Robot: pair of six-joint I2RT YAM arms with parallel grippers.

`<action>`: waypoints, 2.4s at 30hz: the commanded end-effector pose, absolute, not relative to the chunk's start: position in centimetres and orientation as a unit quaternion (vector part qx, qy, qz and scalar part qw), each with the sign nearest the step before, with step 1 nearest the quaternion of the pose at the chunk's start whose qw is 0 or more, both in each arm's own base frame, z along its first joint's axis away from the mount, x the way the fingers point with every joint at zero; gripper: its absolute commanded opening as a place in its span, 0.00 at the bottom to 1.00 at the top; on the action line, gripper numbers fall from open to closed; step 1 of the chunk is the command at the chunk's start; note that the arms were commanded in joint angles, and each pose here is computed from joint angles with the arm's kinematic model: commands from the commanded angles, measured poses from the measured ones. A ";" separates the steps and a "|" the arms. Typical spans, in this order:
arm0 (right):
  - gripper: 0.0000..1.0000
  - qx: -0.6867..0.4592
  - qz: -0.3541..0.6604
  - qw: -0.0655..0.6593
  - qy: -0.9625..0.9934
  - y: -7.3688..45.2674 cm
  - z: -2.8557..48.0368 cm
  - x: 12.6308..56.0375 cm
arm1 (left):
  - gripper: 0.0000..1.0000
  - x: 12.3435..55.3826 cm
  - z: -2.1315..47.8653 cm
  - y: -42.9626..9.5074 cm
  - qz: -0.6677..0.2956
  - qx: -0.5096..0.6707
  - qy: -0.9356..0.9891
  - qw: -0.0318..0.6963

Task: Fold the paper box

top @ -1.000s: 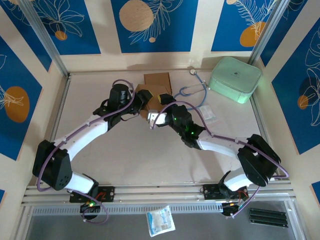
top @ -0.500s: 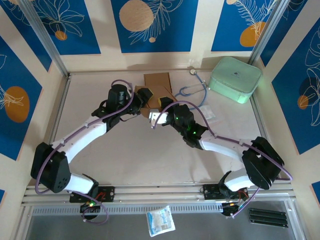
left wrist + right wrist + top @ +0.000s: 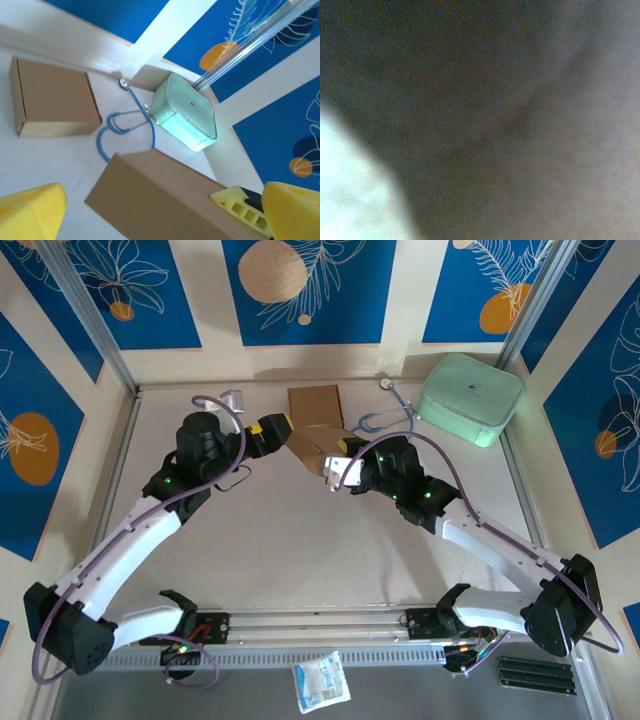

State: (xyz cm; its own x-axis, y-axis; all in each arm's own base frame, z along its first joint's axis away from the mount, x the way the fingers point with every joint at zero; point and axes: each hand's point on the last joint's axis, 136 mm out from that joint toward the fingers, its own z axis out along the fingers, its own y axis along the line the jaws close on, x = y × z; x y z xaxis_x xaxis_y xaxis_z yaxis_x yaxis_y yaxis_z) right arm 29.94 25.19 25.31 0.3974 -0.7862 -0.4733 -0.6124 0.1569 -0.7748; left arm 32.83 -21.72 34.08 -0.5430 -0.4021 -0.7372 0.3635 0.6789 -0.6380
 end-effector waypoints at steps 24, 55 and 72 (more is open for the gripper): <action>0.51 -0.756 0.040 0.115 0.643 25.8 12.2 26.1 | 0.99 22.7 30.5 -21.4 -0.288 0.366 0.762 0.451; 0.87 -0.707 0.157 0.265 0.636 28.5 21.6 24.7 | 0.99 24.2 25.7 -23.2 -0.339 0.290 0.822 0.353; 0.84 -0.259 0.318 0.263 0.873 19.2 23.7 27.1 | 0.83 24.7 21.7 -24.1 -0.213 0.302 0.875 0.314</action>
